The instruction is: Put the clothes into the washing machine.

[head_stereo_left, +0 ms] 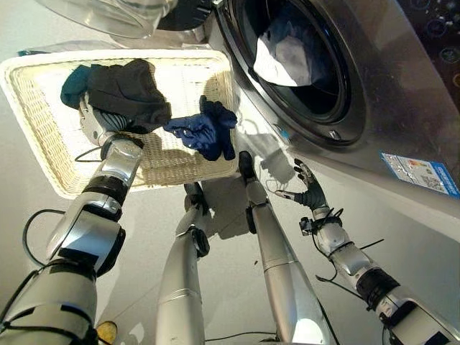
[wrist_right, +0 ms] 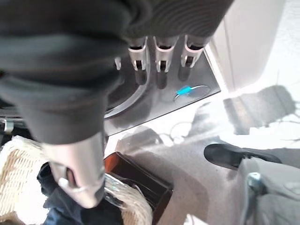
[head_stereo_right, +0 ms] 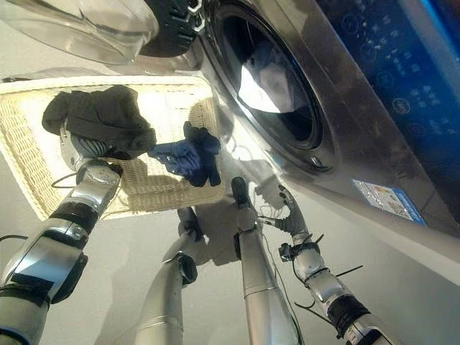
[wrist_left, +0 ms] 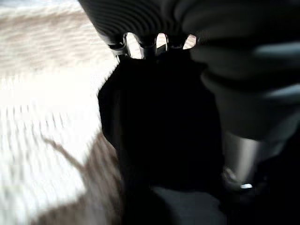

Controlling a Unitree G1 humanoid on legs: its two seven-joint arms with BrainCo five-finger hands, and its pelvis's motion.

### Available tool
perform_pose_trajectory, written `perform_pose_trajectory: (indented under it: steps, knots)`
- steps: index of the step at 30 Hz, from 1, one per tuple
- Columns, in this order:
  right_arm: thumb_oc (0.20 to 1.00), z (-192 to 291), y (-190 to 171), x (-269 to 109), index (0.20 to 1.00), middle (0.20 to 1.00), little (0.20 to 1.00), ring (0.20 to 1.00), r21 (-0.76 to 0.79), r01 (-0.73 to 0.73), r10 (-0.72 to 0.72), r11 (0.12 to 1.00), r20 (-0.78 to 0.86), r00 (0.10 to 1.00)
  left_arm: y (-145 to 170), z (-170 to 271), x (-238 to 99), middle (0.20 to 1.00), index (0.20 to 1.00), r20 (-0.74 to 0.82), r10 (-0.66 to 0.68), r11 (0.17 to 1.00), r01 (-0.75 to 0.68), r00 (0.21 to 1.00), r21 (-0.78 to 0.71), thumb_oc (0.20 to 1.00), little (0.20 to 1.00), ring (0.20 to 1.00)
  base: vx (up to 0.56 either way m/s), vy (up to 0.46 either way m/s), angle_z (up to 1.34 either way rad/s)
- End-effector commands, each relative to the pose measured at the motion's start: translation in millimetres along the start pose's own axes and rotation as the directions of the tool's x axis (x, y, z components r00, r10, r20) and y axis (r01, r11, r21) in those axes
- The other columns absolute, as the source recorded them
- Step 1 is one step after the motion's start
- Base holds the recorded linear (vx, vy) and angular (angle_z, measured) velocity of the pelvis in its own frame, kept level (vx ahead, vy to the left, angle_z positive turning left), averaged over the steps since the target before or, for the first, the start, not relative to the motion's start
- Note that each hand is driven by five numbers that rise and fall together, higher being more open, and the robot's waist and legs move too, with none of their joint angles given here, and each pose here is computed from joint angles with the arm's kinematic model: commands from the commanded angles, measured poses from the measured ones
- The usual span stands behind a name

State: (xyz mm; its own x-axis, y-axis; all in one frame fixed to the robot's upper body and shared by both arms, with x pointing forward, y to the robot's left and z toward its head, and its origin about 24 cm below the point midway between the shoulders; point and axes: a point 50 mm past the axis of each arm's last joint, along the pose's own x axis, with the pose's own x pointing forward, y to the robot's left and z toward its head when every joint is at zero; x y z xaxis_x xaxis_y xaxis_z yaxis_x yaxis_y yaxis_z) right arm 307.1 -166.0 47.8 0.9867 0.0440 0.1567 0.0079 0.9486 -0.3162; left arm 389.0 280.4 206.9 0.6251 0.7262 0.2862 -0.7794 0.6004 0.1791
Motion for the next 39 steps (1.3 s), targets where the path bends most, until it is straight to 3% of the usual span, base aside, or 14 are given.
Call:
perform_pose_trajectory:
  steps: [1, 4, 7, 8, 9, 10, 17, 30, 35, 39]
  knots:
    - [1.0, 4, 19, -14, 1.0, 1.0, 1.0, 1.0, 0.085, -0.057, 0.055, 0.995, 0.023, 0.998, -3, 36, 0, 1.0, 1.0, 0.134, -0.025, 0.961, 0.061, 0.991, -0.271, 1.0, 1.0, 1.0, 0.0, 0.0, 0.0]
    - [1.0, 5, 22, -13, 1.0, 1.0, 1.0, 1.0, 0.101, -0.075, 0.073, 0.992, 0.025, 0.997, -18, 47, -11, 1.0, 1.0, 0.184, -0.087, 0.944, 0.14, 0.979, -0.3, 1.0, 1.0, 1.0, 0.0, 0.0, 0.0]
    - [1.0, 9, 25, -9, 1.0, 1.0, 1.0, 1.0, 0.111, -0.095, 0.091, 0.989, 0.035, 0.995, -29, 50, -16, 1.0, 1.0, 0.205, -0.15, 0.964, 0.189, 0.967, -0.186, 1.0, 1.0, 1.0, 0.0, 0.0, 0.0]
    - [1.0, 11, 25, -8, 1.0, 1.0, 1.0, 1.0, 0.116, -0.098, 0.094, 0.988, 0.041, 0.995, -31, 50, -16, 0.501, 0.501, 0.207, -0.165, 0.971, 0.196, 0.964, -0.139, 0.501, 0.501, 0.501, 0.0, 0.0, 0.0]
    - [1.0, 12, 25, -7, 1.0, 1.0, 1.0, 1.0, 0.118, -0.099, 0.095, 0.988, 0.045, 0.994, -31, 50, -15, 0.282, 0.282, 0.205, -0.172, 0.973, 0.199, 0.964, -0.12, 0.282, 0.282, 0.282, 0.0, 0.0, 0.0]
    - [1.0, 14, 25, -6, 1.0, 1.0, 1.0, 1.0, 0.119, -0.104, 0.098, 0.987, 0.057, 0.994, -30, 50, -11, 0.2, 0.2, 0.19, -0.178, 0.978, 0.196, 0.965, -0.076, 0.2, 0.2, 0.2, 0.0, 0.0, 0.0]
    - [1.0, 25, 23, -5, 1.0, 1.0, 1.0, 1.0, 0.138, -0.102, 0.085, 0.985, 0.122, 0.989, -16, 38, 3, 0.2, 0.2, 0.143, -0.14, 0.989, 0.133, 0.98, 0.061, 0.2, 0.2, 0.2, -0.02, -0.022, 0.01]
    - [1.0, 69, 28, 10, 1.0, 1.0, 1.0, 1.0, 0.154, -0.1, 0.051, 0.983, 0.294, 0.954, 11, -23, -4, 0.2, 0.2, 0.024, -0.039, 0.998, 0.04, 0.999, -0.047, 0.2, 0.2, 0.2, -0.09, -0.1, 0.1]
    - [1.0, 88, 25, 23, 1.0, 1.0, 1.0, 1.0, 0.128, -0.133, 0.083, 0.983, 0.337, 0.938, 9, -29, -22, 0.2, 0.2, 0.101, -0.157, 0.959, 0.176, 0.982, -0.22, 0.2, 0.2, 0.2, -0.1, -0.111, 0.2]
    - [1.0, 98, 23, 33, 1.0, 1.0, 1.0, 1.0, 0.117, -0.153, 0.106, 0.981, 0.338, 0.935, -1, -20, -50, 0.2, 0.2, 0.244, -0.32, 0.799, 0.4, 0.915, -0.449, 0.2, 0.2, 0.2, -0.07, -0.109, 0.15]
